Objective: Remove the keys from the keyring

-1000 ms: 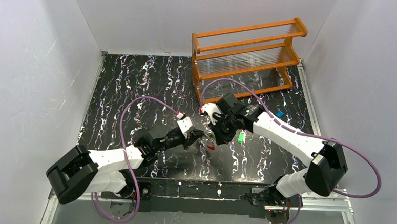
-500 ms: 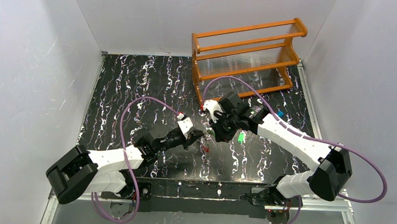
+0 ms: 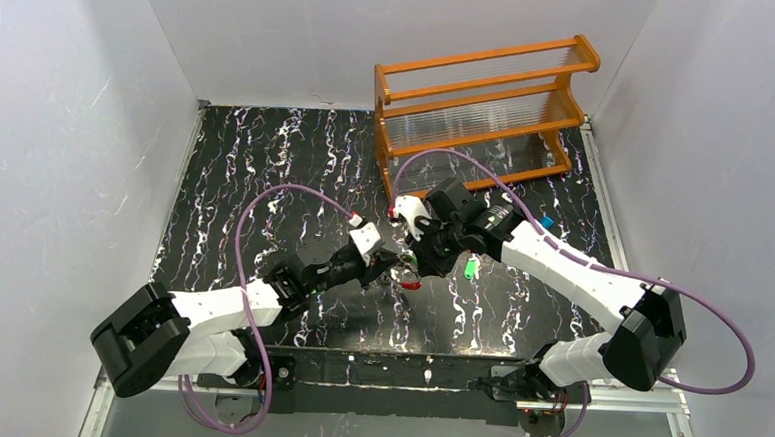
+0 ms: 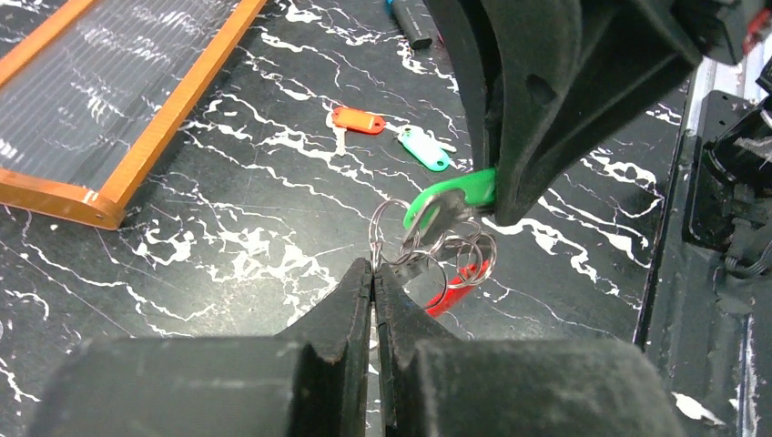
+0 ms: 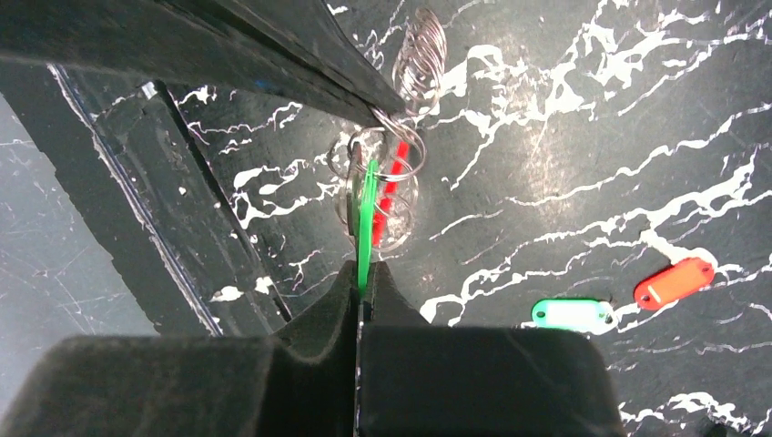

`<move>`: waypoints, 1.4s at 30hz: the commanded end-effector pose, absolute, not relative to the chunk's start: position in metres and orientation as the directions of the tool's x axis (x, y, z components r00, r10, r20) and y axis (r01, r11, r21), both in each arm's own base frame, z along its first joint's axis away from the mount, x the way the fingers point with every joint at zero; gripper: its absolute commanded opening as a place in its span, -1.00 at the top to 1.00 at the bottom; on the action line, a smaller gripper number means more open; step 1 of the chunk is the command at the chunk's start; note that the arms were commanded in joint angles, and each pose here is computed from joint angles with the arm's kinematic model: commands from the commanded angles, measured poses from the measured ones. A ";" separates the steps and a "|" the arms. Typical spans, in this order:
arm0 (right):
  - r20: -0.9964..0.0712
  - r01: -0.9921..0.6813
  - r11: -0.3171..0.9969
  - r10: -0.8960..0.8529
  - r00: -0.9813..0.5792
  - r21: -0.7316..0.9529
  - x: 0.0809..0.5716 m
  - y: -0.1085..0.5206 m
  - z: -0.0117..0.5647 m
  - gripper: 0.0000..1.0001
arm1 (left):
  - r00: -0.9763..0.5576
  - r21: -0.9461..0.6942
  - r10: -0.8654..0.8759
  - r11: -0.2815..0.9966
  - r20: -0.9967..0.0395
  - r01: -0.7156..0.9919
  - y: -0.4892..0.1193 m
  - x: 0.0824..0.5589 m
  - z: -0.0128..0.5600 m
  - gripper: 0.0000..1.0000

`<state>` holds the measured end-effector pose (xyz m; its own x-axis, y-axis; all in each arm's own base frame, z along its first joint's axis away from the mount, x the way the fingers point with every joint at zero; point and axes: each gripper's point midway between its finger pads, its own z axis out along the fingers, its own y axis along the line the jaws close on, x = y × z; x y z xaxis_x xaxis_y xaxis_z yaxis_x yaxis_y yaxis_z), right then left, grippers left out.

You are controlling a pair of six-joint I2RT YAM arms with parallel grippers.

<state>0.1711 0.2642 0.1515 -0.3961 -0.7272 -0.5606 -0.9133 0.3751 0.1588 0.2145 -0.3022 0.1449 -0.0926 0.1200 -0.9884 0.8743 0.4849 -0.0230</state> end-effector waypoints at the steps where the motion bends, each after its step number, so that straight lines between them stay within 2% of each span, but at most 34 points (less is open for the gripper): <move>1: -0.627 -0.949 0.289 -0.717 -0.304 0.129 0.174 0.287 0.175 0.97 | -0.168 -0.072 0.130 0.543 -0.977 0.837 -0.300 0.223 0.138 0.99; 4: -0.610 -0.948 0.294 -0.731 -0.305 0.122 0.177 0.287 0.171 0.97 | -0.176 -0.088 0.111 0.547 -0.978 0.833 -0.300 0.222 0.142 0.86; 9: -0.588 -0.935 0.343 -0.738 -0.331 0.095 0.182 0.280 0.162 0.97 | -0.186 -0.089 0.095 0.615 -0.978 0.783 -0.286 0.228 0.147 0.46; 13: -0.578 -0.926 0.371 -0.741 -0.341 0.071 0.185 0.273 0.154 0.97 | -0.245 -0.136 0.077 0.654 -0.966 0.744 -0.277 0.227 0.145 0.14; 17: -0.566 -0.910 0.409 -0.736 -0.372 0.066 0.191 0.273 0.150 0.97 | -0.337 -0.195 0.063 0.709 -0.939 0.678 -0.266 0.226 0.144 -0.06; 25: -0.600 -0.889 0.452 -0.691 -0.403 0.077 0.192 0.274 0.155 0.97 | -0.543 -0.407 -0.103 0.778 -0.834 0.478 -0.250 0.217 0.152 -0.29; 30: -0.627 -0.878 0.477 -0.672 -0.395 0.042 0.196 0.269 0.151 0.97 | -0.592 -0.406 -0.119 0.831 -0.797 0.380 -0.237 0.219 0.158 -0.44; 33: -0.613 -0.860 0.509 -0.667 -0.425 0.042 0.200 0.268 0.151 0.97 | -0.629 -0.433 -0.181 0.858 -0.756 0.274 -0.231 0.222 0.158 -0.46; 42: -0.607 -0.830 0.547 -0.624 -0.493 0.112 0.193 0.274 0.138 0.97 | -0.786 -0.635 -0.387 0.772 -0.483 0.010 -0.260 0.211 0.154 -0.41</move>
<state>0.1914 0.2641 0.1350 -0.4805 -0.6685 -0.5677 -0.8421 0.5324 0.0859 0.2169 -0.2521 0.1507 -0.7207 -0.2760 -0.6359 0.1803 0.8112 -0.5563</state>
